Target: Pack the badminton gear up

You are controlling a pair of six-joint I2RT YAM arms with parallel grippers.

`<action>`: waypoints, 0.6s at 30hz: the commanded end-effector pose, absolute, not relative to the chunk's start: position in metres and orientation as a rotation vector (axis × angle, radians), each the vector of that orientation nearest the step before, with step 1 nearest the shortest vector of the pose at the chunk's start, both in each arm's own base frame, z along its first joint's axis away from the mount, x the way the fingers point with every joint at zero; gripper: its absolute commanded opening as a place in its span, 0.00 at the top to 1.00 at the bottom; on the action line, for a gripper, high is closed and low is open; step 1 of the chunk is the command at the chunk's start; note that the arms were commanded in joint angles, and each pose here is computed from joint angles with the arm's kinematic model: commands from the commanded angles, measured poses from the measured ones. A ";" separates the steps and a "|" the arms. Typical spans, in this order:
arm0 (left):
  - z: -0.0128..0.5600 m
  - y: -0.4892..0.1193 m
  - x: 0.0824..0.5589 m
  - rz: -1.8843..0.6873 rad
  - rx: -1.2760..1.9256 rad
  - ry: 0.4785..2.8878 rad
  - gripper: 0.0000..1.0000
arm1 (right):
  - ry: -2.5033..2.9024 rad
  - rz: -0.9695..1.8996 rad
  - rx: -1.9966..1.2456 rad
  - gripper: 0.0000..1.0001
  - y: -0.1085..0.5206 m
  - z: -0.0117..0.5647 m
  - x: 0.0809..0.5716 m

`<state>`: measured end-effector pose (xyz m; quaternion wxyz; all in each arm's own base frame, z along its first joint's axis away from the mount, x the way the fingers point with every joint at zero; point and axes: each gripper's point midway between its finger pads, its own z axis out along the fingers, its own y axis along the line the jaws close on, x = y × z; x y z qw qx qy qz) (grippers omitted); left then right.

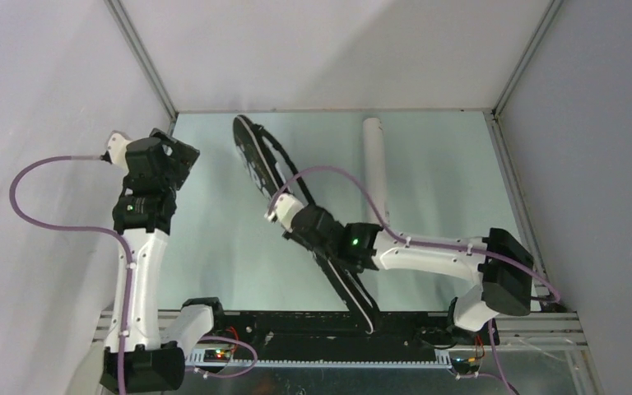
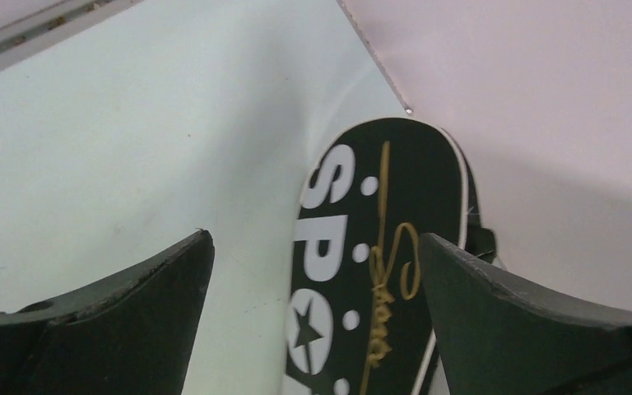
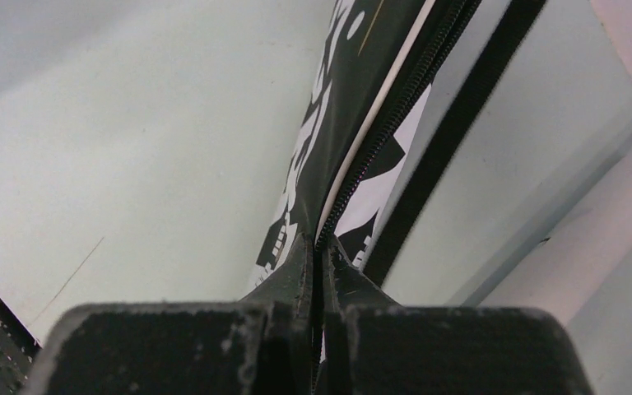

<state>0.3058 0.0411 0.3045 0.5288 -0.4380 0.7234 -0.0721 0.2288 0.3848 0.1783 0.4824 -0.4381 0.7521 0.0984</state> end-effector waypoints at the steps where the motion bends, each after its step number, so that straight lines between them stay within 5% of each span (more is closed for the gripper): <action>1: 0.306 0.038 0.328 -0.339 -1.048 1.718 0.00 | 1.714 0.110 -1.088 1.00 0.394 0.180 0.219; 18: 0.277 0.041 0.362 -0.479 -1.040 1.757 0.02 | 1.563 0.226 -1.240 1.00 0.389 0.156 0.173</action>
